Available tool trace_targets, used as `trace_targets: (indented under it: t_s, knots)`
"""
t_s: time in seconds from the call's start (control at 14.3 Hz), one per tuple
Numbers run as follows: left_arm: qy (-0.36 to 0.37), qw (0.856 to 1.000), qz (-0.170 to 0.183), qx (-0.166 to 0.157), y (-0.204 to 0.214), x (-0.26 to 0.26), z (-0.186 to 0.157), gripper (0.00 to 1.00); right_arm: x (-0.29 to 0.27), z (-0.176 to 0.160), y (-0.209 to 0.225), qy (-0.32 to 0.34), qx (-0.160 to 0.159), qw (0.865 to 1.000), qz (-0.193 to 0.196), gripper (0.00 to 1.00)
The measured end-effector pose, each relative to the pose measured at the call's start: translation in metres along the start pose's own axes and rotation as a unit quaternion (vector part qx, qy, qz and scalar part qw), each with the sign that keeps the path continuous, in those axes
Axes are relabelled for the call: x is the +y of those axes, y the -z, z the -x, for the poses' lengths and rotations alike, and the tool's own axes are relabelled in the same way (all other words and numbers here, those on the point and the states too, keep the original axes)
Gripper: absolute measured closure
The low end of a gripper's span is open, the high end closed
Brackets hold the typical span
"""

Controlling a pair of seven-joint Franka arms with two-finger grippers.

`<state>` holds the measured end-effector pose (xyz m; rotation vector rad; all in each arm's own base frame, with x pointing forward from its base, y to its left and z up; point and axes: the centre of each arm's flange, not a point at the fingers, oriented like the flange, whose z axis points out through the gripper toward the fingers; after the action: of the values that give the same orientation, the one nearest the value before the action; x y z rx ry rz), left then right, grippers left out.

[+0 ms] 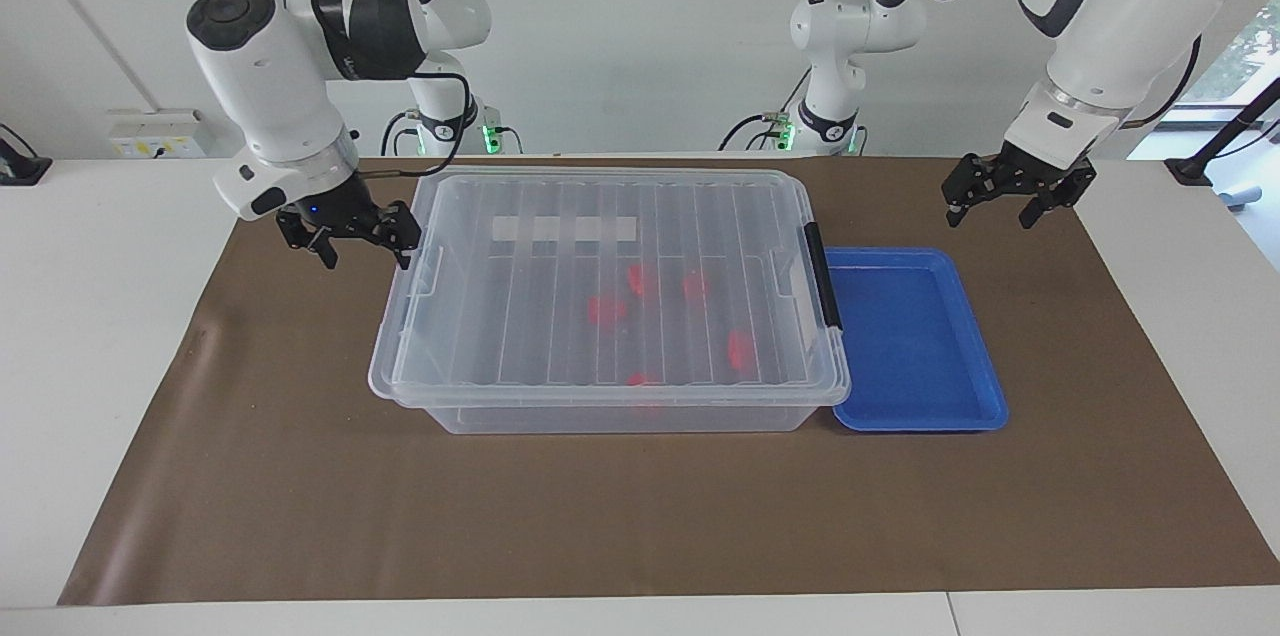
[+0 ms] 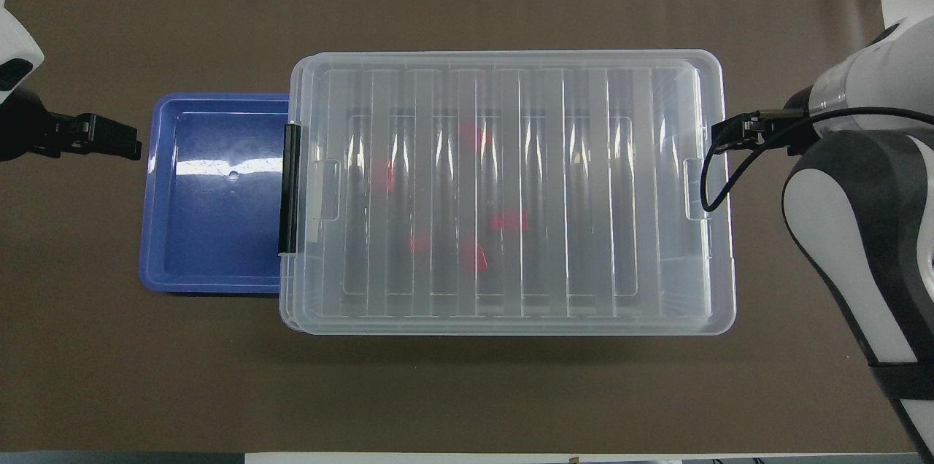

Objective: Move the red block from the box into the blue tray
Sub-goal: 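Lower the right gripper onto the lid edge farthest from the tray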

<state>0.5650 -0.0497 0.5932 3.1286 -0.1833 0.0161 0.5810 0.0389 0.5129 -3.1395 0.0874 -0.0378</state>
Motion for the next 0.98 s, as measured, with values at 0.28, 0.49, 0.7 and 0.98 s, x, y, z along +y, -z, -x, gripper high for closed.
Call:
trace_targets:
  t_s: [0.28,0.49,0.7,0.98]
  knots:
    - [0.0,1.0,0.0,0.0,0.0,0.0,0.0,0.0,0.0,-0.003,-0.024,-0.032,-0.005,0.999,0.001,0.0]
    - [0.0,1.0,0.0,0.0,0.0,0.0,0.0,0.0,0.0,-0.002,-0.031,-0.033,-0.01,0.999,0.001,0.0]
    - [0.0,1.0,0.0,0.0,0.0,0.0,0.0,0.0,0.0,0.003,-0.044,-0.032,-0.019,0.999,0.003,0.0]
    - [0.0,1.0,0.0,0.0,0.0,0.0,0.0,0.0,0.003,0.01,-0.052,-0.033,-0.028,0.999,0.004,0.0]
